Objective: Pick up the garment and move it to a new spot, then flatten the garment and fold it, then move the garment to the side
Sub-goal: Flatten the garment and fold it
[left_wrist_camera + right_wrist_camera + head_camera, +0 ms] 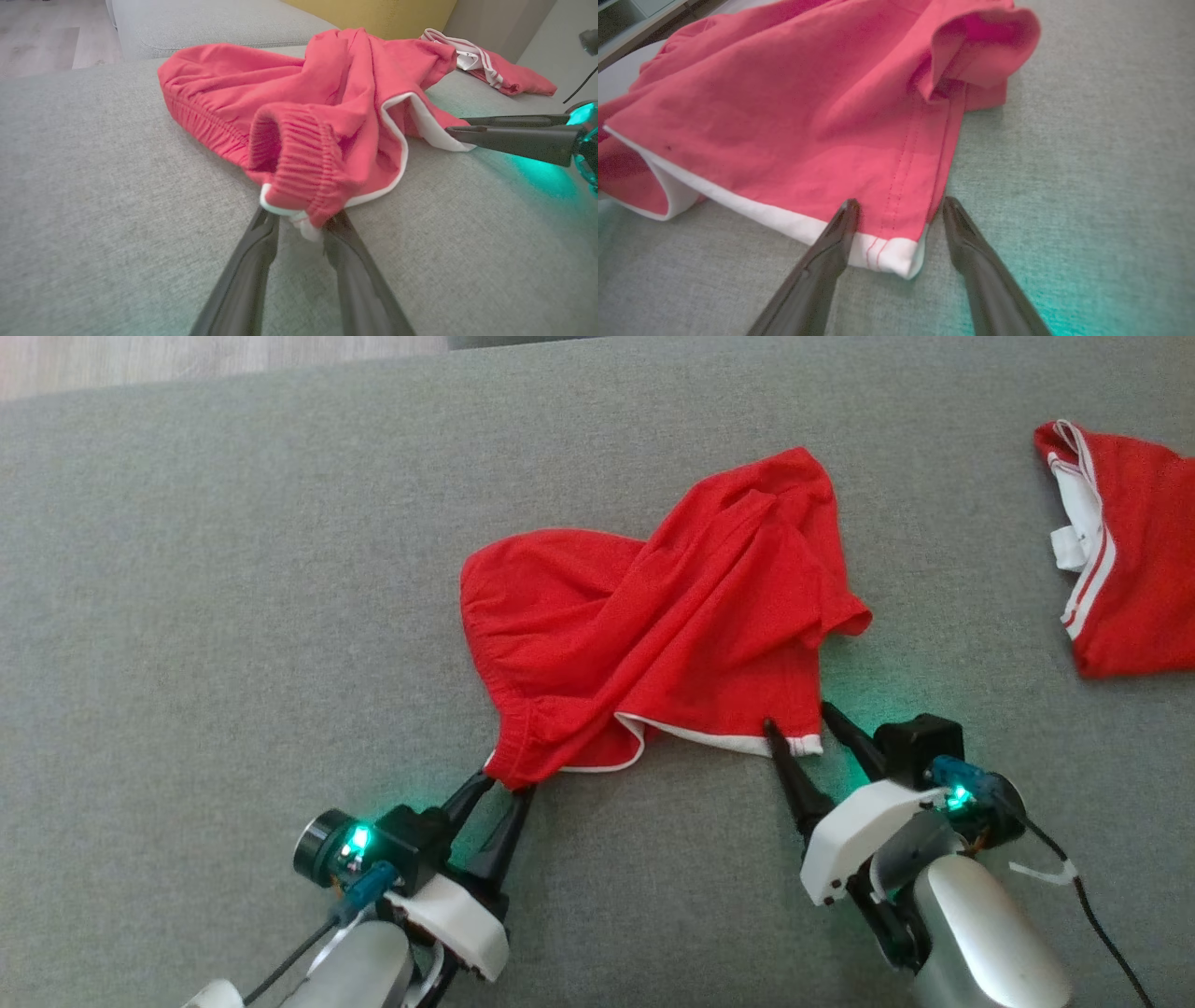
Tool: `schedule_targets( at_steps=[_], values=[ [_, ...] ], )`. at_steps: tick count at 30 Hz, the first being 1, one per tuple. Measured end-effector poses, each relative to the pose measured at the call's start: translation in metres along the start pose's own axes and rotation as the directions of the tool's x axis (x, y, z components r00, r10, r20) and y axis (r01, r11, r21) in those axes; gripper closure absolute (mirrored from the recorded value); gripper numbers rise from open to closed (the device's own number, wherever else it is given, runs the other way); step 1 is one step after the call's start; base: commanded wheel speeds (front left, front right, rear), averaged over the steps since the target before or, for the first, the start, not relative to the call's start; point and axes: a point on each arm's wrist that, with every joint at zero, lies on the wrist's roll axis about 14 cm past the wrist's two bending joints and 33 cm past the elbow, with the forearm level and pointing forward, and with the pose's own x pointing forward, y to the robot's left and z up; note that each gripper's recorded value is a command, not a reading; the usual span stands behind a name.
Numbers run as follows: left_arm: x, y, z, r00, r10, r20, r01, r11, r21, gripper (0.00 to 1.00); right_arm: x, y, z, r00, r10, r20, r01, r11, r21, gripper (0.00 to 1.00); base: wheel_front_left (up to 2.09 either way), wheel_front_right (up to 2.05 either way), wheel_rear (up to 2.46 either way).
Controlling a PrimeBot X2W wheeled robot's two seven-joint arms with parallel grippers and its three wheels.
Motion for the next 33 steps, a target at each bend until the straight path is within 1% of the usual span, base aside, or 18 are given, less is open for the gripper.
schedule_targets(
  at_steps=[1,2,3,4,5,9,11,13,16,20,23,26,28,31,33],
  values=[
    [0.000,0.000,0.000,1.000,0.000,-0.001,0.000,1.000,-0.001,0.58,0.001,0.000,0.001,1.000,0.002,0.002,-0.002,1.000,0.009,0.33,0.00,0.00,0.00],
    [0.000,0.000,-0.001,1.000,0.000,-0.002,0.000,1.000,-0.003,0.65,0.001,0.000,0.001,1.000,0.002,0.002,-0.002,1.000,0.019,0.65,0.00,0.00,0.00],
    [0.000,0.001,-0.001,1.000,0.003,-0.001,-0.003,1.000,-0.010,0.72,0.002,0.000,0.001,1.000,0.002,0.003,-0.002,1.000,0.023,0.88,0.00,0.00,0.00],
    [0.000,0.001,0.000,1.000,0.004,0.001,-0.004,1.000,-0.014,0.91,0.002,0.000,0.003,1.000,0.003,0.006,-0.003,1.000,0.031,1.00,0.00,0.00,0.00],
    [0.000,0.001,0.000,1.000,0.007,0.003,-0.007,1.000,-0.019,1.00,0.003,0.000,0.003,1.000,0.005,0.006,-0.005,0.999,0.038,1.00,0.00,0.00,0.00],
    [-0.001,0.004,0.008,0.999,0.022,0.028,-0.020,0.998,-0.056,1.00,0.003,0.001,0.005,1.000,0.007,0.014,-0.008,0.997,0.072,1.00,0.00,0.00,0.00],
    [-0.001,0.006,0.017,0.997,0.040,0.060,-0.034,0.994,-0.102,1.00,0.001,0.001,0.008,1.000,0.007,0.024,-0.009,0.996,0.086,1.00,0.00,0.00,0.00],
    [-0.003,0.007,0.027,0.994,0.055,0.096,-0.041,0.988,-0.149,1.00,-0.001,0.002,0.012,0.999,0.006,0.040,-0.011,0.992,0.128,1.00,0.00,0.00,0.00],
    [-0.010,0.002,0.040,0.986,0.073,0.149,-0.034,0.967,-0.253,1.00,-0.009,0.001,0.032,0.995,0.005,0.104,-0.027,0.979,0.204,1.00,0.00,0.00,0.00],
    [-0.023,-0.014,0.061,0.976,0.057,0.208,0.026,0.925,-0.378,1.00,-0.033,-0.011,0.067,0.977,-0.007,0.214,-0.058,0.953,0.298,1.00,0.00,0.00,0.00],
    [-0.036,-0.024,0.081,0.968,0.027,0.251,0.088,0.895,-0.437,1.00,-0.059,-0.024,0.096,0.954,-0.021,0.298,-0.086,0.937,0.340,1.00,0.00,0.00,0.00],
    [-0.048,-0.038,0.105,0.955,-0.017,0.296,0.163,0.864,-0.477,1.00,-0.087,-0.027,0.123,0.925,-0.016,0.379,-0.134,0.921,0.367,1.00,0.00,0.00,0.00],
    [-0.058,-0.050,0.119,0.948,-0.046,0.314,0.209,0.836,-0.508,1.00,-0.107,-0.026,0.139,0.903,-0.008,0.429,-0.171,0.911,0.376,1.00,0.00,0.00,0.00],
    [-0.074,-0.071,0.134,0.945,-0.111,0.309,0.266,0.808,-0.526,1.00,-0.136,-0.026,0.162,0.861,-0.005,0.509,-0.224,0.895,0.386,1.00,0.00,0.00,0.00],
    [-0.085,-0.083,0.144,0.940,-0.154,0.305,0.300,0.798,-0.523,1.00,-0.156,-0.025,0.177,0.826,-0.004,0.564,-0.260,0.884,0.387,1.00,0.00,0.00,0.00]
  ],
)
